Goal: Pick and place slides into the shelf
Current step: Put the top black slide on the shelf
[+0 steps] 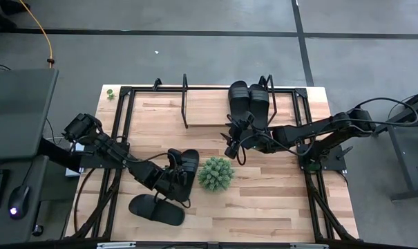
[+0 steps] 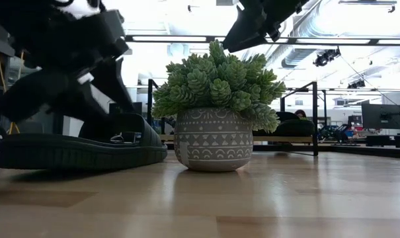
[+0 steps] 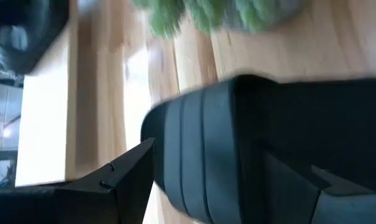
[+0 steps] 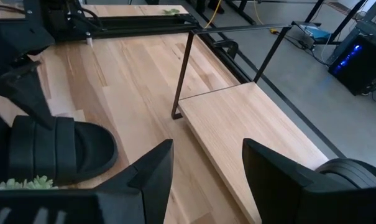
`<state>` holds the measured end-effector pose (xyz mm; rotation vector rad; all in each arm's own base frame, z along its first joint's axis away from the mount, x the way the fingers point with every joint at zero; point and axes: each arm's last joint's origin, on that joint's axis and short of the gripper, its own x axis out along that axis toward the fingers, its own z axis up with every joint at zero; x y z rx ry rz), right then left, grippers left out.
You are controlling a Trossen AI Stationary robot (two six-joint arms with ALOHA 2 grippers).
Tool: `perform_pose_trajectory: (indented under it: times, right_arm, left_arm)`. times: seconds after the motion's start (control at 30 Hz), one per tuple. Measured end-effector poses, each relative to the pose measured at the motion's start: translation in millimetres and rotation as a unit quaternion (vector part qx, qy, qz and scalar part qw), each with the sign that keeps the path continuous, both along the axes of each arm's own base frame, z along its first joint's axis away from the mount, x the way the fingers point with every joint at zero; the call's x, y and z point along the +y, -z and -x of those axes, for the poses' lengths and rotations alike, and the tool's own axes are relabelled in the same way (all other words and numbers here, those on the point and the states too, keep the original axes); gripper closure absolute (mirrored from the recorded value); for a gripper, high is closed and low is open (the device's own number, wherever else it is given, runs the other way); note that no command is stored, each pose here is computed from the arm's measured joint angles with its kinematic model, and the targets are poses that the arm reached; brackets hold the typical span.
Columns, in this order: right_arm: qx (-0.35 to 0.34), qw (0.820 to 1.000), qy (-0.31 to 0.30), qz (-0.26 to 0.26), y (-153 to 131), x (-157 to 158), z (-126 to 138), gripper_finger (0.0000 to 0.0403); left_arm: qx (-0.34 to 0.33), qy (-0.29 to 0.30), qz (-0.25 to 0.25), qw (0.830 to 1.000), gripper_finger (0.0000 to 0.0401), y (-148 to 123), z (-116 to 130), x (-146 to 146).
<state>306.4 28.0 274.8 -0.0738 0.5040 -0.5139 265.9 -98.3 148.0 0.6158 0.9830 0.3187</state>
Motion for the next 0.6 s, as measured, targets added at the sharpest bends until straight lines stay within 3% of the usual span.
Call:
perform_pose_trajectory:
  times: [0.6]
  right_arm:
    - [0.004,1.000,0.000,0.001,0.5,-0.1,0.3,0.0219]
  left_arm:
    - [0.009,-0.030,-0.016,0.999,0.0155,14.5,-9.8,14.2]
